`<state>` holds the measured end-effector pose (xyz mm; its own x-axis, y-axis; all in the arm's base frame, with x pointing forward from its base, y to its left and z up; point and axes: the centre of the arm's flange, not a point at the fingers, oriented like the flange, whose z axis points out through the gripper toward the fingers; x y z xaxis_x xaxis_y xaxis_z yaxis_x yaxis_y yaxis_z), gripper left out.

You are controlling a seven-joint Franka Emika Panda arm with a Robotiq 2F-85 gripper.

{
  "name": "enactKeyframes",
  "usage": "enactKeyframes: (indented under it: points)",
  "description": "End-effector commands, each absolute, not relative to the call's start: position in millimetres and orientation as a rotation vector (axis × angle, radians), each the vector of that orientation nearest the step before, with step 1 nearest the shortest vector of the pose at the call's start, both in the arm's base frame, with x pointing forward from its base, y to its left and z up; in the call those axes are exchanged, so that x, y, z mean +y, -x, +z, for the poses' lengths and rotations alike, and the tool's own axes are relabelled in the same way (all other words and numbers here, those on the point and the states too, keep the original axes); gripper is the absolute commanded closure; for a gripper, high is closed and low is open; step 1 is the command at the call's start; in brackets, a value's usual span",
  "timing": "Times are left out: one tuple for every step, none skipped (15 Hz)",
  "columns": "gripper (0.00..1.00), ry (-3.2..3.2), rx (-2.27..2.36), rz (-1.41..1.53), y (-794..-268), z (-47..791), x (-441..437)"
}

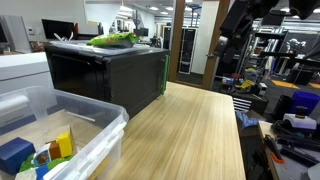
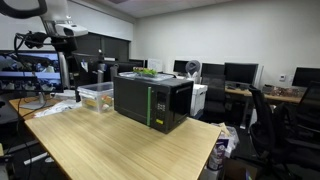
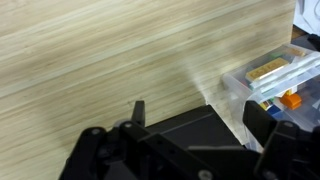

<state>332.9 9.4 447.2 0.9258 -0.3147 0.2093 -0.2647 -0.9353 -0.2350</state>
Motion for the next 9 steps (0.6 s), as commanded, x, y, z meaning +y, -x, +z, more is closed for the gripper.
enactKeyframes:
  points:
    - [0.0,2.897,0.533,-0.356,-353,432,0]
    - [0.0,2.892,0.541,-0.358,-357,430,-4]
    - [0.0,2.886,0.546,-0.371,-361,427,-9]
    - [0.0,2.873,0.542,-0.404,-368,424,-17]
    - [0.0,2.863,0.543,-0.424,-375,422,-23]
    - [0.0,2.842,0.528,-0.459,-385,419,-33]
    - [0.0,2.839,0.526,-0.501,-394,417,-44]
    - [0.0,2.843,0.499,-0.533,-406,415,-58]
    - [0.0,2.845,0.479,-0.564,-414,412,-69]
